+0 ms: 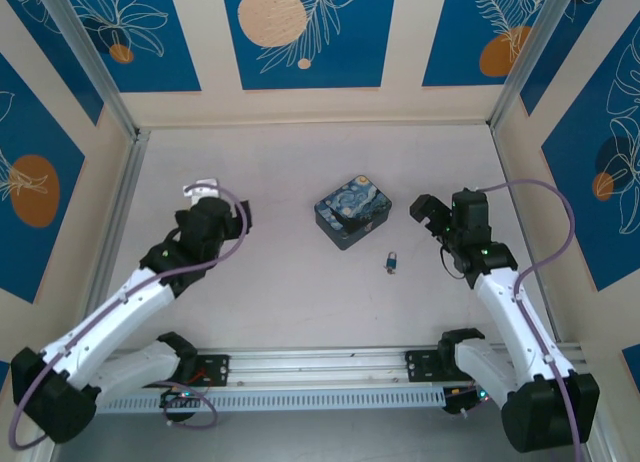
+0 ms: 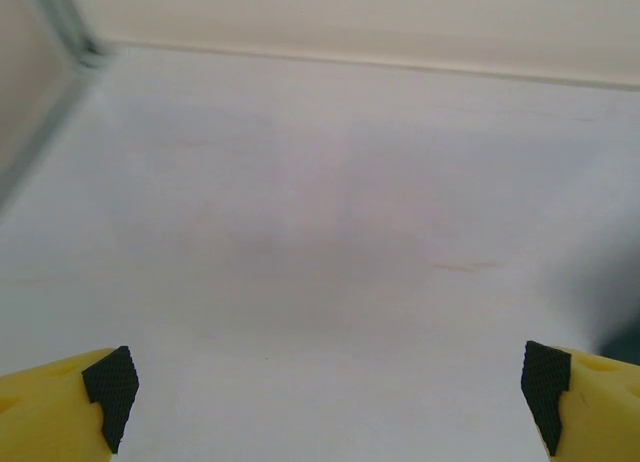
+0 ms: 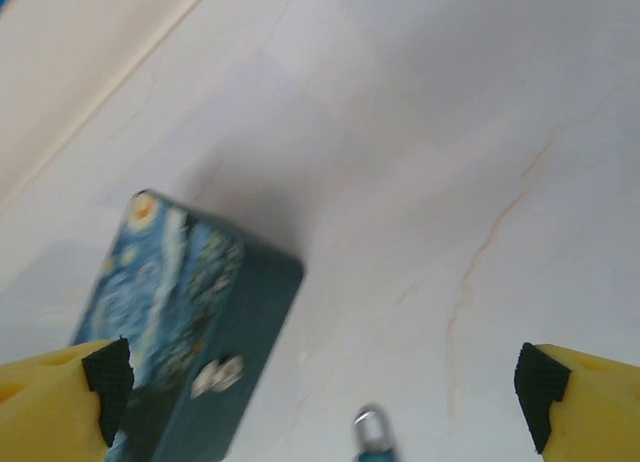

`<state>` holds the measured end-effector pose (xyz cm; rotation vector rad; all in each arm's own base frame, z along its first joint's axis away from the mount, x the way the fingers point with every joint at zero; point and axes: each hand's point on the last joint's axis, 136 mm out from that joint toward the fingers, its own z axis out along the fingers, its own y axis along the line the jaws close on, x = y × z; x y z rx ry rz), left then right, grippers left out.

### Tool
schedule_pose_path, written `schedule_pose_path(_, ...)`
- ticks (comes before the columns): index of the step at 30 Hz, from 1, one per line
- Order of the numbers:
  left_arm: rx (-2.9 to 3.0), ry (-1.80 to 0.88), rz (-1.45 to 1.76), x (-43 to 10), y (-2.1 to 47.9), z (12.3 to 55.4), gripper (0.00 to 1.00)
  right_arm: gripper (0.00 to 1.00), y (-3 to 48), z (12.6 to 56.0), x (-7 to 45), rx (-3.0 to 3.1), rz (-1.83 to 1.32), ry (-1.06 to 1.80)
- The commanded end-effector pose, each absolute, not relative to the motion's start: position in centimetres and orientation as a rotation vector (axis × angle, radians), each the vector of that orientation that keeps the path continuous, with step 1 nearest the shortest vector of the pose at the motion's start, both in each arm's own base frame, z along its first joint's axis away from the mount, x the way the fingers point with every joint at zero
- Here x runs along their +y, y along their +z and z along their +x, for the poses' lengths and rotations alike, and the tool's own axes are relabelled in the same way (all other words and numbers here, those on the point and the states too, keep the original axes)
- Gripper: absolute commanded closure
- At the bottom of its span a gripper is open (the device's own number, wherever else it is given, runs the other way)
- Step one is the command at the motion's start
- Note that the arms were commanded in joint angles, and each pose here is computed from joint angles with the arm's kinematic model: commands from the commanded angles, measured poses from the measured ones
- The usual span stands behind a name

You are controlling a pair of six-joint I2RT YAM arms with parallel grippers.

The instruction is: Unlock the padlock with the key

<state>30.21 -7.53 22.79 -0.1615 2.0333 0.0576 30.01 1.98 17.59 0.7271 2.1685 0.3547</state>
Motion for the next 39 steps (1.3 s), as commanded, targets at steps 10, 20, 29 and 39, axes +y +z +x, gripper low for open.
schedule_pose_path(10, 1.905, 0.385, -0.245, 2.3, 17.1, 33.5, 0.0, 0.0, 14.8, 34.4, -3.8, 2.066, 0.539, -0.088)
schedule_pose_path(20, 1.889, 0.33, -0.17, 1.9, 12.3, 36.8, 0.0, 0.0, 12.7, 36.3, -3.5, 1.912, 0.37, -0.035)
schedule_pose_path(29, 1.92, 0.159, 0.046, -1.4, 9.1, 39.2, 0.0, 0.01, 9.9, 38.6, 1.0, 1.858, 0.071, 0.135)
schedule_pose_path(39, 1.949, 0.094, 0.046, -1.2, 8.8, 39.5, 0.0, 0.01, 9.4, 39.7, 1.8, 1.937, 0.034, 0.119)
